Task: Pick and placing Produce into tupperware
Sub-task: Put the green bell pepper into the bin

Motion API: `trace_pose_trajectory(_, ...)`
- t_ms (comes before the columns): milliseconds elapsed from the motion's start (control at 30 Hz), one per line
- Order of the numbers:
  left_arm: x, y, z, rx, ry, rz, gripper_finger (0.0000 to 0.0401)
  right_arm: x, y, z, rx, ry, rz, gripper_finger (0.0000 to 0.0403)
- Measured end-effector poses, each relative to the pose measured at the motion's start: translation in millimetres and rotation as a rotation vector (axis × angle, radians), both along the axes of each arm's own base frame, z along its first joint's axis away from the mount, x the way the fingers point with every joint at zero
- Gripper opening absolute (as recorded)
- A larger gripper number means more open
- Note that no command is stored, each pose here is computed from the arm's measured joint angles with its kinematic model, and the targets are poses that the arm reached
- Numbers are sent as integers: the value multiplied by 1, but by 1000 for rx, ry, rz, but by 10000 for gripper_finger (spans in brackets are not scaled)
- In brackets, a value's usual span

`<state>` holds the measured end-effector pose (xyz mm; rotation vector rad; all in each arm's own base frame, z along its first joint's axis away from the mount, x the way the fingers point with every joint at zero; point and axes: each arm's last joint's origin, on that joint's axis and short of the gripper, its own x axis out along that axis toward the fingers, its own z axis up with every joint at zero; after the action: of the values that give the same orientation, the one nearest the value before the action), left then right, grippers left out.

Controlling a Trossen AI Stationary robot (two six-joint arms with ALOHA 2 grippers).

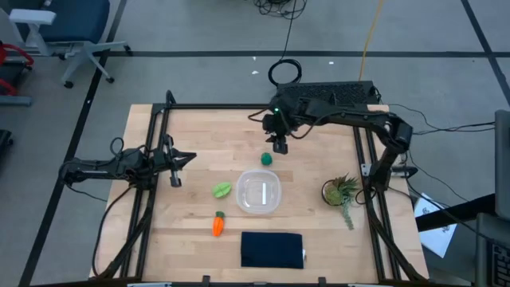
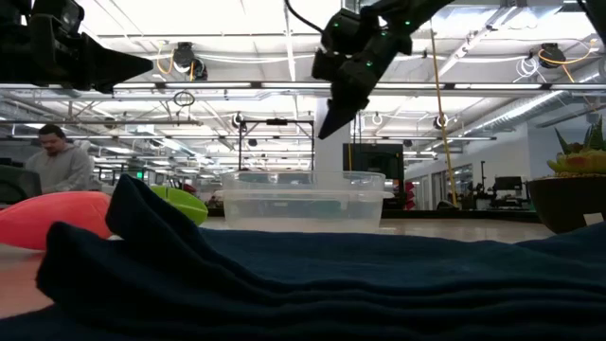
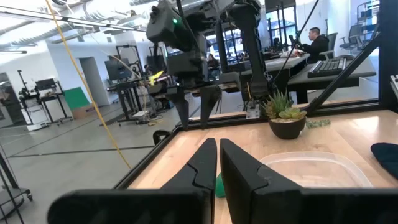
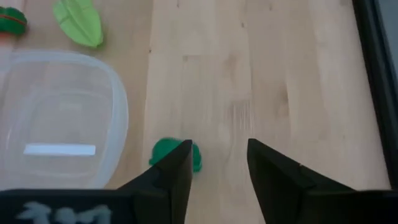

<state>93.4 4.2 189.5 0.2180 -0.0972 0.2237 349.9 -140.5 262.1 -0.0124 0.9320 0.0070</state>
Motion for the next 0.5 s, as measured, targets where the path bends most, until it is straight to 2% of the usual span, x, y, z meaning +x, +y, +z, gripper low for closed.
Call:
trace_pose_trajectory(200,0,0,0,0,1,0,26,15,-5,15,-32,53,80,108)
trace_pose_trajectory(400,0,0,0,0,2,0,26,26,-18,24,19,142,49,68)
trace_pose_trajectory(500,0,0,0,1,2,0,26,26,-14,27,-8,194,140,53)
